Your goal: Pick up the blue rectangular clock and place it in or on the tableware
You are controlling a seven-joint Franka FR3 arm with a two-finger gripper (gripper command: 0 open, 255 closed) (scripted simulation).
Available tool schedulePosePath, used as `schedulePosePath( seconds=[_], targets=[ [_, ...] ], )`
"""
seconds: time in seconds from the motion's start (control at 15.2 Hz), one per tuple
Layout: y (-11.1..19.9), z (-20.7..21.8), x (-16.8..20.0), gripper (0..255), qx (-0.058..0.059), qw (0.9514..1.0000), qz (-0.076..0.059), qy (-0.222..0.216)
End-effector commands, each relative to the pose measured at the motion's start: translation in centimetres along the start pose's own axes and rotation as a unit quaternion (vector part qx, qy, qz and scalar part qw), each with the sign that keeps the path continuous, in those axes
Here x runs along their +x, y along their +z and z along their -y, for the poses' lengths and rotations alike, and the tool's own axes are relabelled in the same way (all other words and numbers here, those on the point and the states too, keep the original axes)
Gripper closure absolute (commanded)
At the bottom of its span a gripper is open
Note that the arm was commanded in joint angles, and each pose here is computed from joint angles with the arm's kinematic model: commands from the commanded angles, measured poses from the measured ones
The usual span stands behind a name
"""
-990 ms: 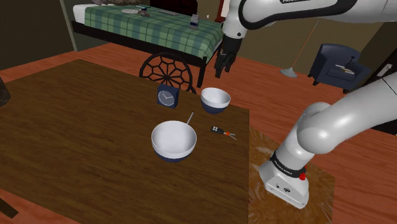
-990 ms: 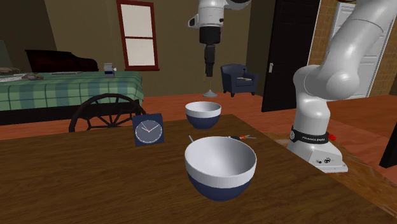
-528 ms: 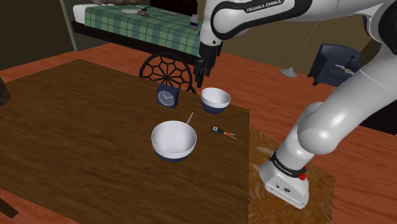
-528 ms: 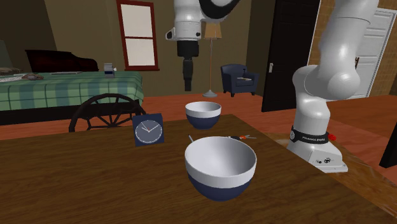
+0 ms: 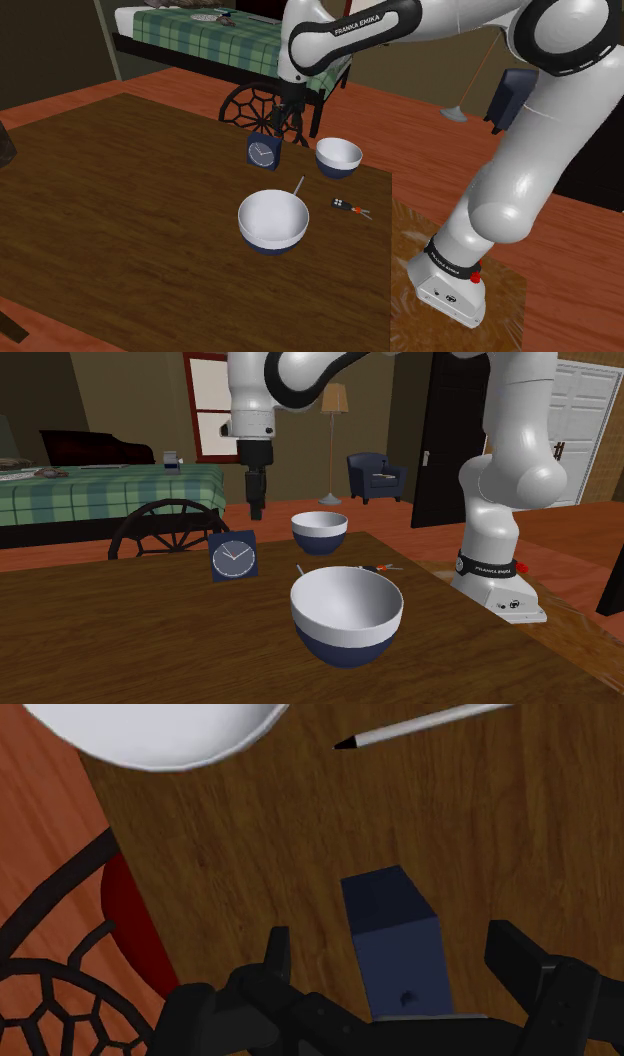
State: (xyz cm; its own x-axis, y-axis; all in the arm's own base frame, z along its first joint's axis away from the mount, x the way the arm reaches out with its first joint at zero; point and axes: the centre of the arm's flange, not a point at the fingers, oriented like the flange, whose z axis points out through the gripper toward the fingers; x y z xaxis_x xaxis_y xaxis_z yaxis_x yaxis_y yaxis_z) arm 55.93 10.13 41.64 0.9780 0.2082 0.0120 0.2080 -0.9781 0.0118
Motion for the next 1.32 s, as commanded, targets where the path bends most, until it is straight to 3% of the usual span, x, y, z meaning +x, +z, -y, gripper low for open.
schedulePosePath(
  seconds=[0.0, 0.2, 0.66, 1.19, 1.25],
  targets=[
    [1.6, 0.9, 2.2, 0, 0.002, 1.0, 0.0, -0.007],
    [3.1, 2.0, 4.8, 0, 0.003, 0.9999, 0.0, -0.014],
    [6.8, 2.0, 4.8, 0, 0.003, 0.9999, 0.0, -0.014],
    [7.1, 2.0, 4.8, 0, 0.003, 0.9999, 0.0, -0.014],
    [7.1, 2.0, 4.8, 255, 0.003, 0.9999, 0.0, -0.014]
  ],
)
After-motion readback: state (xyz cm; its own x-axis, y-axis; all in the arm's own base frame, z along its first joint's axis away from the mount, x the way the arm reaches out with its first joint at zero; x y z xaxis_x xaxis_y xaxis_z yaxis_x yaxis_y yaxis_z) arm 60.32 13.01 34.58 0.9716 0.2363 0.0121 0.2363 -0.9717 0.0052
